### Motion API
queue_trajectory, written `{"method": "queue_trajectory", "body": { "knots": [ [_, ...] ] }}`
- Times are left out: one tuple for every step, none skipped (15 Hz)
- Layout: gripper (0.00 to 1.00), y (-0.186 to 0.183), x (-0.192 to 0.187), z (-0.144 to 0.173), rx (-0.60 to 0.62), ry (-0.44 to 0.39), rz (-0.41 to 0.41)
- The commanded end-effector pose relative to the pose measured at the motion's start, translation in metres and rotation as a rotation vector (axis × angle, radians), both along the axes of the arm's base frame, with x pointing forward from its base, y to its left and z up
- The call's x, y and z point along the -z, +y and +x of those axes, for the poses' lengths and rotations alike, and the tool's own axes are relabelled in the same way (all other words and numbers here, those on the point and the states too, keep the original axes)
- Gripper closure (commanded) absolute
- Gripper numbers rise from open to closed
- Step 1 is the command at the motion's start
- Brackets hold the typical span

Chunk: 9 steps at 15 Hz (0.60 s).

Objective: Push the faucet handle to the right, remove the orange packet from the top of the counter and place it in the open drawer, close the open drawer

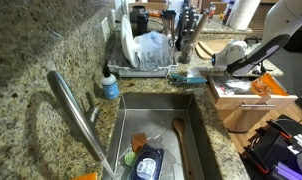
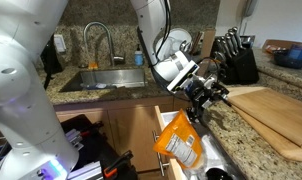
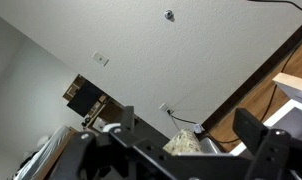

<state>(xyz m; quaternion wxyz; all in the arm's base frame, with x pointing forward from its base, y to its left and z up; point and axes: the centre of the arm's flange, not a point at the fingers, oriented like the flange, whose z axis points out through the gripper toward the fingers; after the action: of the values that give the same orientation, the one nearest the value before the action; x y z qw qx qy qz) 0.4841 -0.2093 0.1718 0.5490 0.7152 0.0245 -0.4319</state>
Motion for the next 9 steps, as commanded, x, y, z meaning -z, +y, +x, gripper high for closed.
{"method": "queue_trajectory", "body": {
  "knots": [
    [0.00,0.020,0.013,0.014,-0.020,0.044,0.026],
    [0.00,0.024,0.013,0.017,-0.009,0.025,0.013],
    [0.00,0.025,0.009,0.018,-0.001,-0.006,0.012],
    [0.00,0.025,0.014,0.010,-0.030,0.015,0.015],
    [0.00,0.027,0.012,0.012,-0.029,0.005,0.014],
    [0.00,0.027,0.011,0.014,-0.027,-0.001,0.014],
    [0.00,0.026,-0.004,0.013,-0.030,-0.046,0.017],
    [0.00,0.026,-0.026,0.007,-0.043,-0.121,0.049],
    [0.00,0.024,-0.043,-0.001,-0.074,-0.160,0.085]
  ]
}}
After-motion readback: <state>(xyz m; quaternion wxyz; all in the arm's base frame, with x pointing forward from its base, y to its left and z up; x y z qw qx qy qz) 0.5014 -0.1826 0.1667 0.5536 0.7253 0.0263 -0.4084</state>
